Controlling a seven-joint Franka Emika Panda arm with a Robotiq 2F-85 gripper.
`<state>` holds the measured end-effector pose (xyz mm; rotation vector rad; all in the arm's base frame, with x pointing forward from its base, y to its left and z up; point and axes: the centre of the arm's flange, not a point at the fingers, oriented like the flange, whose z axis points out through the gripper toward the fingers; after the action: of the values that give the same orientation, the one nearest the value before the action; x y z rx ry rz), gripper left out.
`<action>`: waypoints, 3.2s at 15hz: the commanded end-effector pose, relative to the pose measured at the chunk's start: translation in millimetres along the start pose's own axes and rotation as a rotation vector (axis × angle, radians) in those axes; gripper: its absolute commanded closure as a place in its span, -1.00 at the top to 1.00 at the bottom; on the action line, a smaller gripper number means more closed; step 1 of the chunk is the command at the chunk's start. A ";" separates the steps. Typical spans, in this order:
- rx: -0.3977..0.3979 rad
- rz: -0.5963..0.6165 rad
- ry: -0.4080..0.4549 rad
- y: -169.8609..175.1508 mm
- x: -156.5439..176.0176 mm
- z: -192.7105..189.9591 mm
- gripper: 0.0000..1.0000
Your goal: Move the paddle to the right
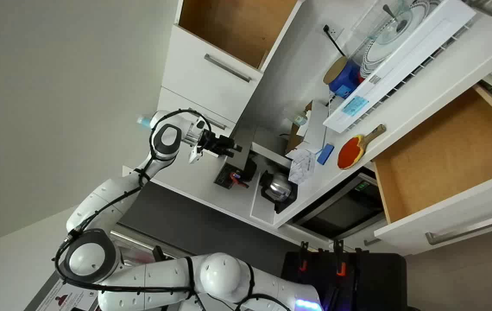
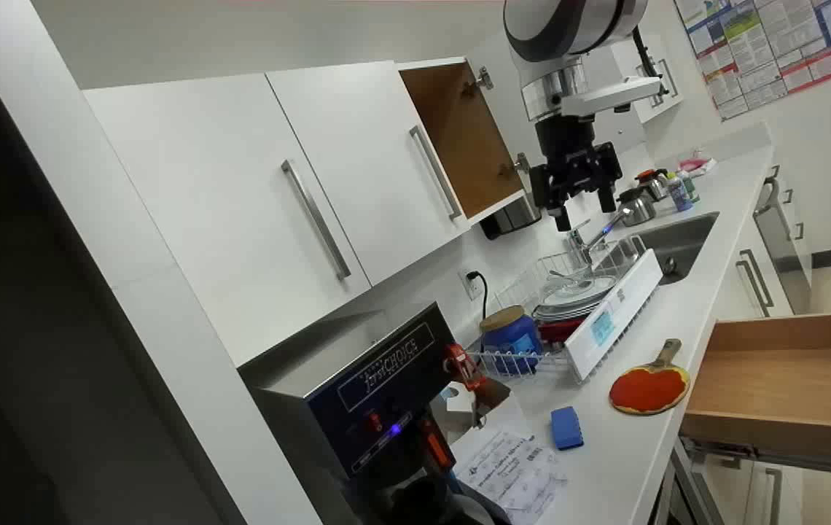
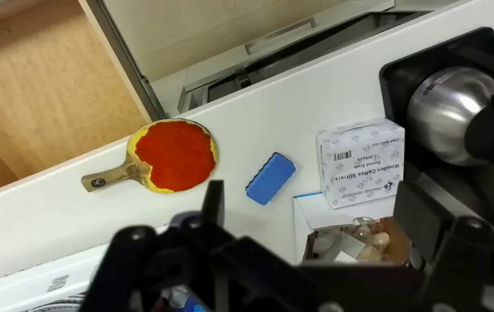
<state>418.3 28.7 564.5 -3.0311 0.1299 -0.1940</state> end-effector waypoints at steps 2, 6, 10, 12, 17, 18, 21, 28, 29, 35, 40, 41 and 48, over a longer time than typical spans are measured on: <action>0.000 0.000 0.000 0.0 0.0 0.0 1.00; 0.000 0.000 0.000 0.0 0.0 0.0 1.00; 0.019 0.108 0.007 37.1 27.3 8.2 1.00; 0.030 0.186 0.010 68.0 41.0 20.5 1.00; 0.044 0.440 0.058 157.7 80.1 73.1 1.00; 0.043 0.494 0.068 173.5 88.3 85.9 1.00; 0.018 0.644 0.066 211.9 112.5 130.4 1.00; -0.032 0.690 -0.006 221.7 113.6 182.9 1.00; -0.032 0.691 -0.007 221.2 114.6 183.5 1.00; -0.012 0.772 -0.026 230.0 145.4 198.2 1.00; 0.003 0.974 -0.045 249.4 178.0 244.8 1.00; -0.003 1.013 -0.049 251.8 181.0 253.9 1.00; -0.116 1.233 -0.073 268.7 176.2 328.4 1.00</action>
<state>606.9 -219.3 251.1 -2.4816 1.7688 0.0654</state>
